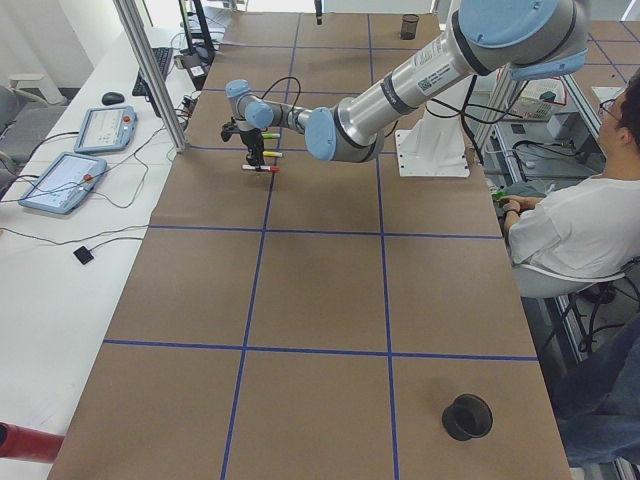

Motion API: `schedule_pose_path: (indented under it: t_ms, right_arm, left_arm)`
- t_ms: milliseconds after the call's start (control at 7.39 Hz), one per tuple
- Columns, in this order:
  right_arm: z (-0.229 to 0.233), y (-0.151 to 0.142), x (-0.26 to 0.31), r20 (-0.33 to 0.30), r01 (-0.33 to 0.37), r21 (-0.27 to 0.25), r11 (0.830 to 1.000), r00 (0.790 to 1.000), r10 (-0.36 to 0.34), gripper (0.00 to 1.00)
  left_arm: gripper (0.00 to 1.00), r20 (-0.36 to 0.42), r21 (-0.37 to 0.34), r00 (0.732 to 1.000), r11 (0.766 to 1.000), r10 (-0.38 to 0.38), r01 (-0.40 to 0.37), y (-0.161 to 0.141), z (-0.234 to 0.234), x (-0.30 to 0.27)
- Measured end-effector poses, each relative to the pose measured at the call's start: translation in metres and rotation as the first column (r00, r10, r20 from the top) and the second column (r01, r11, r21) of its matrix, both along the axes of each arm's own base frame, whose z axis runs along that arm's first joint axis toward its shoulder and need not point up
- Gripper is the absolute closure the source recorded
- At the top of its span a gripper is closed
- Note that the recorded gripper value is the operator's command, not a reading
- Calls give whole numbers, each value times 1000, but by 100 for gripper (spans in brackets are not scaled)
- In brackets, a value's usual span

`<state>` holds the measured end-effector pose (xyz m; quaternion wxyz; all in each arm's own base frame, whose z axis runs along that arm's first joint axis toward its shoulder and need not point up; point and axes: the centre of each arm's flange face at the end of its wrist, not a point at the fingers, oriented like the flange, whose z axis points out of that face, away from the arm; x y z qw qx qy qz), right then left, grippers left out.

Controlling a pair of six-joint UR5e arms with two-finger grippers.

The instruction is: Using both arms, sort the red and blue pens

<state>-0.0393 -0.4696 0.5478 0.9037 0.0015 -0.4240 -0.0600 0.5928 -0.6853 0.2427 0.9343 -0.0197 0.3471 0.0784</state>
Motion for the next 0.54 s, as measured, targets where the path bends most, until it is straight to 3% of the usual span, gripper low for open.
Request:
schedule_pose_path:
  t_ms: [135, 541]
  right_arm:
    - [0, 0, 0, 0, 0, 0, 1000, 1000, 0, 0]
    - [-1, -1, -1, 1, 1, 2, 1000, 1000, -1, 0]
  left_arm:
    - [100, 0, 0, 1000, 1000, 1, -1, 1, 0, 1]
    - [100, 3, -3, 1000, 1000, -1, 1, 2, 2, 3]
